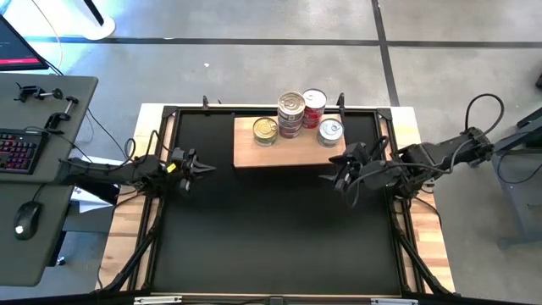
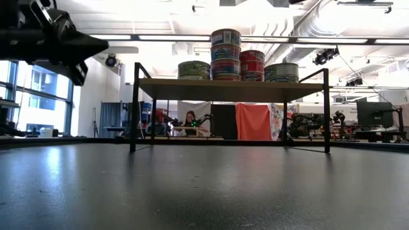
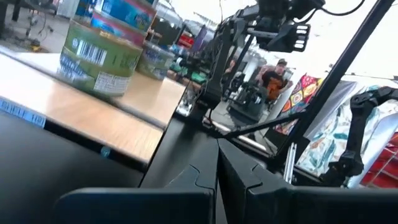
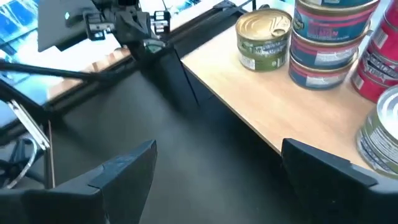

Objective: Stack canned seafood by type on shelf
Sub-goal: Return to Home Position

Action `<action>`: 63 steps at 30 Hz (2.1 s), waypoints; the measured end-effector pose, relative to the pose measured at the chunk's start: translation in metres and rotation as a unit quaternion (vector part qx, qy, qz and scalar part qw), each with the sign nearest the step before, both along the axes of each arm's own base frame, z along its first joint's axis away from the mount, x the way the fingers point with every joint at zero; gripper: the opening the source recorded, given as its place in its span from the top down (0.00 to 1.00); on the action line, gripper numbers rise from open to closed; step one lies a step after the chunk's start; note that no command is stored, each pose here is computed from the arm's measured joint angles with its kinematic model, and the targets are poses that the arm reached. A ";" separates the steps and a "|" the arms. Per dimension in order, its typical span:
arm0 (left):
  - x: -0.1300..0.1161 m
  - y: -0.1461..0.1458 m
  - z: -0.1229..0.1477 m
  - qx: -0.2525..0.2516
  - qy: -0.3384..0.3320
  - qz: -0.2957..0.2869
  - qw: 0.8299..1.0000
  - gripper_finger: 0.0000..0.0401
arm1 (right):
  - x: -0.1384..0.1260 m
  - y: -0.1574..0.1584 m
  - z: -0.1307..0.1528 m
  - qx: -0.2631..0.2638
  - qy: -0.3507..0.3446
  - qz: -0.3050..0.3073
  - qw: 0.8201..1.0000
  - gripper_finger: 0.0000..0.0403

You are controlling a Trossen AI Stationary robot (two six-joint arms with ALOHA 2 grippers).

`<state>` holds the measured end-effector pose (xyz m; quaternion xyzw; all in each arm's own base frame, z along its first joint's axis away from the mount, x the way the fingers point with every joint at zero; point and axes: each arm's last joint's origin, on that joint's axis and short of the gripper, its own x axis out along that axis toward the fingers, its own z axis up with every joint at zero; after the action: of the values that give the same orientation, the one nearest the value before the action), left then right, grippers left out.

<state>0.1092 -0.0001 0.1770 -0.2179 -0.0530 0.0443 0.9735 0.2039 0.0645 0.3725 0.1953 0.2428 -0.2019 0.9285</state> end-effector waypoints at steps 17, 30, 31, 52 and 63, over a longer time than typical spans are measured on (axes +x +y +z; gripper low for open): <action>-0.002 0.000 -0.014 -0.098 0.059 -0.007 0.993 1.00 | -0.053 -0.006 -0.097 0.125 -0.101 0.080 0.984 0.20; -0.002 0.000 -0.013 -0.097 0.058 -0.007 0.994 1.00 | -0.116 -0.040 -0.178 -0.061 -0.193 0.201 0.958 0.20; -0.002 0.000 -0.013 -0.098 0.058 -0.007 0.994 1.00 | -0.118 -0.040 -0.181 -0.072 -0.201 0.211 0.954 0.20; -0.002 0.000 -0.014 -0.097 0.062 -0.005 0.993 1.00 | -0.113 -0.059 -0.201 -0.207 -0.181 0.229 0.934 0.20; -0.002 0.000 -0.014 -0.097 0.063 -0.004 0.993 1.00 | -0.113 -0.074 -0.201 -0.227 -0.162 0.180 0.943 0.20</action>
<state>0.1076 -0.0002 0.1628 -0.3084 0.0144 0.0588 0.9493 0.0908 -0.0095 0.1712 -0.0377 0.0676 -0.0466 0.9959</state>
